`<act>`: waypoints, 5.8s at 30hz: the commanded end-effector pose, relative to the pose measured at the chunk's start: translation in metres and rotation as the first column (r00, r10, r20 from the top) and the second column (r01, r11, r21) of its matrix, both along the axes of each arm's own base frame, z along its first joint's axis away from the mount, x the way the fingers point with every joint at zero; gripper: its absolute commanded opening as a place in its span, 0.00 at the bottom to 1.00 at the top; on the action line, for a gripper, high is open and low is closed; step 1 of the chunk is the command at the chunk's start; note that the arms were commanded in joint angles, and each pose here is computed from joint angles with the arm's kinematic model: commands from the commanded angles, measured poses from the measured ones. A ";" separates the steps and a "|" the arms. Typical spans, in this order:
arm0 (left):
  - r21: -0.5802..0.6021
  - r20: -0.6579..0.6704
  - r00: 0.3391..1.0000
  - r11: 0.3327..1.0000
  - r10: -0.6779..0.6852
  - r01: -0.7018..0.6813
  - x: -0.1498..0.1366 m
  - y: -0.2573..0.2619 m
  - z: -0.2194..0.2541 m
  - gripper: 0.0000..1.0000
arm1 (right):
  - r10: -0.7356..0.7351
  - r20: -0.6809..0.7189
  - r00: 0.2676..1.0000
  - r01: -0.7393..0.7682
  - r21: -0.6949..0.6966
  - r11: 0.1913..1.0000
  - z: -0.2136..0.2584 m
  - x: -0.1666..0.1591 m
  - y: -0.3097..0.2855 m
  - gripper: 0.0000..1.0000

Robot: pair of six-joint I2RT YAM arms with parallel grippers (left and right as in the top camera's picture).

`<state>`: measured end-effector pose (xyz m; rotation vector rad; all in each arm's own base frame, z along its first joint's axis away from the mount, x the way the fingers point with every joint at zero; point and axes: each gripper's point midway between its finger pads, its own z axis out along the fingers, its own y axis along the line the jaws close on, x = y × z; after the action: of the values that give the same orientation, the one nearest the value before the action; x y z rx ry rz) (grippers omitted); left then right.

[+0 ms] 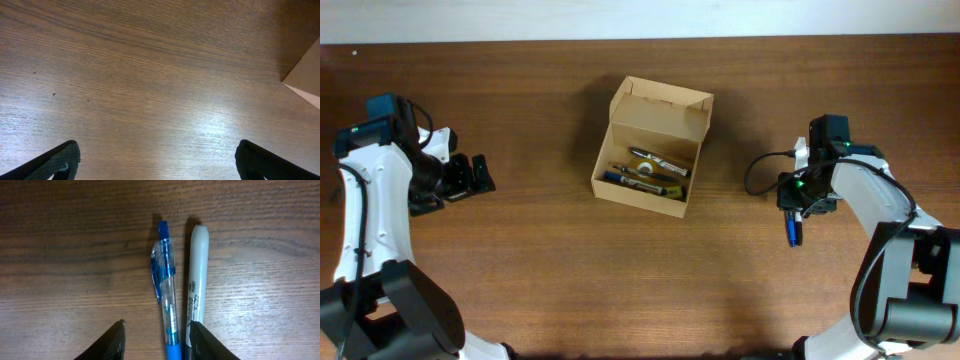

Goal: Pack container
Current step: 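Move the right gripper back and grasp the blue pen, then carry the blue pen into the box and release it, then move the right gripper to the black marker and grasp it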

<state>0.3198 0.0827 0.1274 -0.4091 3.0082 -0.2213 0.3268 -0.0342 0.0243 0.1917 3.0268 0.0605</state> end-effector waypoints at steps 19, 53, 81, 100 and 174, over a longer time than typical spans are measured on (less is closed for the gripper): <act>-0.007 0.020 1.000 1.000 -0.017 0.017 -0.001 -0.002 0.005 1.00 | -0.008 -0.097 0.995 0.012 0.034 0.999 -0.037 -0.008 0.004 0.16; -0.007 0.020 1.000 1.000 -0.017 0.017 -0.001 -0.002 0.005 1.00 | 0.897 0.367 0.245 -0.876 -0.313 0.367 0.256 0.061 0.251 0.04; -0.007 0.020 1.000 1.000 -0.017 0.017 -0.001 -0.002 0.005 1.00 | 0.994 0.095 0.046 -0.994 -0.095 0.055 0.041 0.085 0.304 0.04; -0.007 0.020 1.000 1.000 -0.017 0.017 -0.001 -0.002 0.005 1.00 | 0.975 0.114 0.192 -0.954 -0.212 0.213 0.099 0.096 0.290 0.45; -0.007 0.020 1.000 1.000 -0.017 0.017 -0.001 -0.002 0.005 1.00 | 0.054 -0.180 0.982 -0.063 -0.044 0.997 -0.044 -0.015 -0.068 0.35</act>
<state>0.3199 0.0827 0.1274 -0.4090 3.0078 -0.2211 0.3196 -0.1043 -0.0035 0.1130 3.1546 -0.0187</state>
